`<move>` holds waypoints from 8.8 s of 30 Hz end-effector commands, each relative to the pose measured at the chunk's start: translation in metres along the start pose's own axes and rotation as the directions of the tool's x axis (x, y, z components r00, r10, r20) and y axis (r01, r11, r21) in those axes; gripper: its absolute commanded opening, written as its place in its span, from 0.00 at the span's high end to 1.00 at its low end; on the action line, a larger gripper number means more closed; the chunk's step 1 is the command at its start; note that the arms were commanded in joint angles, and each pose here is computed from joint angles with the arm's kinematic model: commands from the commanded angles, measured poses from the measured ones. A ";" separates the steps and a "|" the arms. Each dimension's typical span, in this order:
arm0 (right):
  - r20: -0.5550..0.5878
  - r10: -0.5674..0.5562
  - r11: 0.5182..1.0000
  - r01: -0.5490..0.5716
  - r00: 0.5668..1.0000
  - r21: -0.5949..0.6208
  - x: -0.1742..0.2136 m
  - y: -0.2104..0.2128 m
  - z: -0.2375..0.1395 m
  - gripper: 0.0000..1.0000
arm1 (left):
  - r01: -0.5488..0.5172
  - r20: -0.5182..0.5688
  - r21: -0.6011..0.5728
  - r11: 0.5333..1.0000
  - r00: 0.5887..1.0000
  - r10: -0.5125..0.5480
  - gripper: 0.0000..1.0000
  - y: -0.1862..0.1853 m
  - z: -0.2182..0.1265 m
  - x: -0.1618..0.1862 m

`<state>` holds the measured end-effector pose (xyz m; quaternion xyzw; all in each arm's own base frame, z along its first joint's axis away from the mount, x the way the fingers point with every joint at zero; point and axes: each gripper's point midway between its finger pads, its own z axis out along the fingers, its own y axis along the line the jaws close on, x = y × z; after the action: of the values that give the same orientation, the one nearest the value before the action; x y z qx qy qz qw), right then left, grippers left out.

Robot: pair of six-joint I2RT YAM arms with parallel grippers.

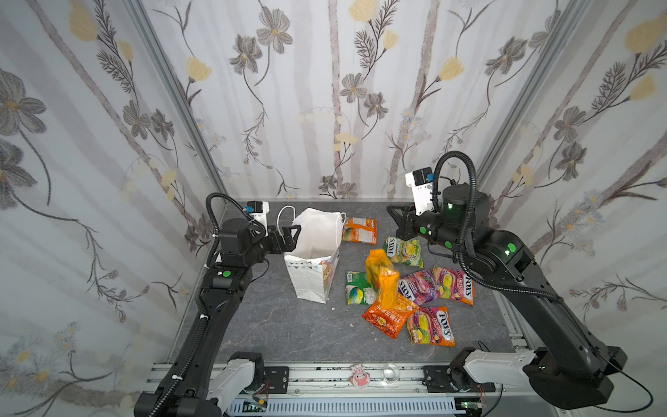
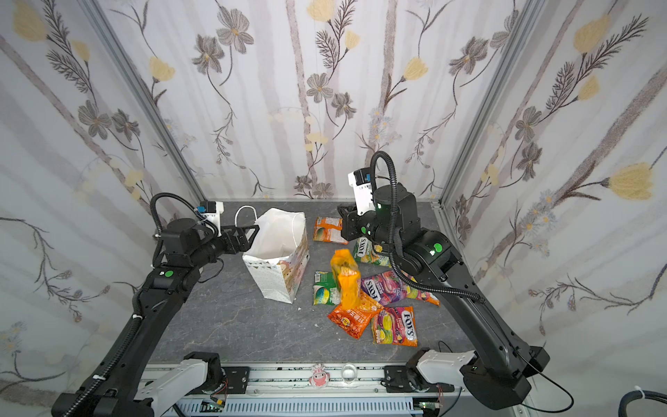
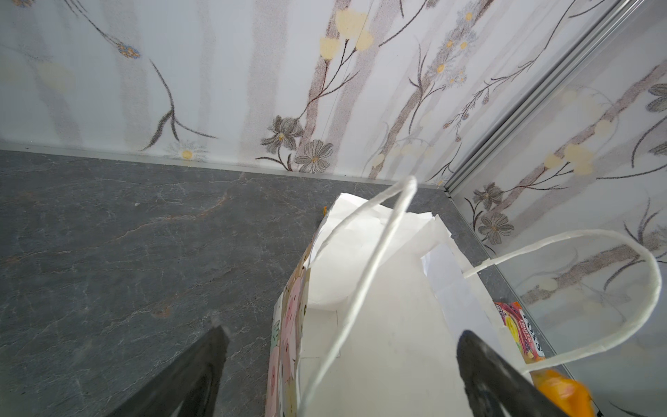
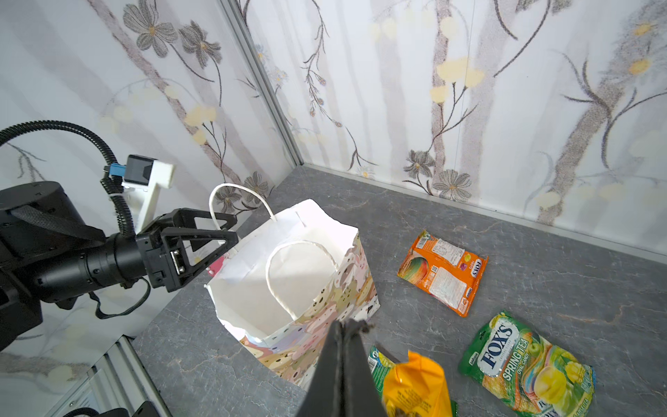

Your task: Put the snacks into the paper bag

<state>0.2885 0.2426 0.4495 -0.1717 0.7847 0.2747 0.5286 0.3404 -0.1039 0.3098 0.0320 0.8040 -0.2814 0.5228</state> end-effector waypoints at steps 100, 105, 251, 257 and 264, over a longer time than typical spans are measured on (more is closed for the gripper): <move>-0.233 0.370 0.913 -0.306 0.899 0.268 0.334 -0.082 -0.007 1.00 | -0.006 0.029 -0.047 0.999 1.000 0.007 0.00 0.008 0.000 -0.006; -0.199 0.333 0.932 -0.290 0.922 0.217 0.309 -0.074 -0.006 1.00 | -0.008 0.036 -0.051 0.999 0.999 0.010 0.00 0.008 -0.001 -0.008; 0.111 -0.079 0.974 0.100 0.991 -0.202 -0.033 0.134 0.140 1.00 | 0.012 -0.074 -0.052 0.999 0.997 -0.016 0.29 0.014 0.013 0.008; 0.121 -0.065 0.984 0.084 0.991 -0.155 -0.026 0.124 0.146 1.00 | 0.027 -0.053 -0.056 0.998 0.998 -0.030 0.35 0.019 0.011 0.004; 0.118 -0.053 0.987 0.069 0.992 -0.142 -0.019 0.123 0.158 1.00 | 0.033 -0.030 -0.048 0.998 0.999 -0.034 0.40 0.020 0.008 -0.001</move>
<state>0.3369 0.4336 0.4190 -0.2473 0.7605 0.2978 0.5214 0.3531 -0.0907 0.2904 0.0051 0.8303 -0.2660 0.4898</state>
